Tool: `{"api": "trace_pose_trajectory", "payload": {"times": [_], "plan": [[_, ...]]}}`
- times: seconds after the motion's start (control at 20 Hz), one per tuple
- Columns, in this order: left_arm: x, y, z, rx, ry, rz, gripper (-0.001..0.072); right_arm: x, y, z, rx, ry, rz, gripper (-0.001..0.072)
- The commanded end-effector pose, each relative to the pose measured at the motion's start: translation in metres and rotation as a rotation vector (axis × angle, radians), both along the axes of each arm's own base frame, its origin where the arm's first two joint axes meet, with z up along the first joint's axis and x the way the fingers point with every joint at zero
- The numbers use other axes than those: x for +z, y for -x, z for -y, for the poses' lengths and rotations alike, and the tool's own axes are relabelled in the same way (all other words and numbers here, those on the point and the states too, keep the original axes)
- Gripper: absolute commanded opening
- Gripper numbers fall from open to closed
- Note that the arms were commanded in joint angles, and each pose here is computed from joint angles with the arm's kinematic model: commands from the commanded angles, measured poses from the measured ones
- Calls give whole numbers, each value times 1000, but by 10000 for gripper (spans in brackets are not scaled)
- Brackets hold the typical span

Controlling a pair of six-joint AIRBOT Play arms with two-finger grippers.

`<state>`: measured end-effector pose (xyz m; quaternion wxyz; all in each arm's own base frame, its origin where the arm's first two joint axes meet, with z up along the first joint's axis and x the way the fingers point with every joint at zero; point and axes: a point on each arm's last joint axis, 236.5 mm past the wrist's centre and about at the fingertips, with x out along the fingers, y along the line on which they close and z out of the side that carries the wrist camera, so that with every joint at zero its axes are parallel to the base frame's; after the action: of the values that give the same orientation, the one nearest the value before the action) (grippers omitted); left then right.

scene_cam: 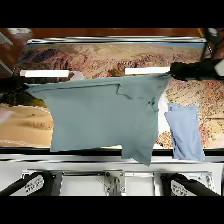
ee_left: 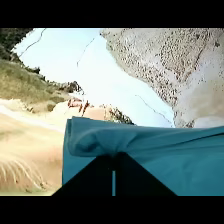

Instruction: Fold the shirts.

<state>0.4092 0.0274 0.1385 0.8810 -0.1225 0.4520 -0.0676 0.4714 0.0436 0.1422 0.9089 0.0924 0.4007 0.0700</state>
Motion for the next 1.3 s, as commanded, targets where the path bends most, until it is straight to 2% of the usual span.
{"api": "trace_pose_trajectory", "payload": {"times": [0.0, 0.3, 0.6, 0.75, 0.9, 1.05, 1.25], "plan": [[-44, -67, -4, 27, 86, 76, 39, -43, -68, -21, -18, -17, 113, 60], [-119, -106, -30, 68, 43, 50, 39, -112, -104, -19, -64, -31, 92, 60], [-171, -105, -10, 28, 71, -58, 39, -167, -99, -24, -81, -67, -34, 60], [-183, -80, -4, -44, 45, -162, 38, -178, -82, -22, -66, -65, -124, 60], [-208, -31, -3, -144, 13, -371, 38, -201, -44, -26, -25, -63, -308, 60], [-218, -12, 5, -110, 73, -483, 38, -224, -19, -27, -2, -54, -436, 60], [-218, -9, 15, -81, 94, -514, 38, -233, -15, -30, -13, -62, -467, 60]]}}
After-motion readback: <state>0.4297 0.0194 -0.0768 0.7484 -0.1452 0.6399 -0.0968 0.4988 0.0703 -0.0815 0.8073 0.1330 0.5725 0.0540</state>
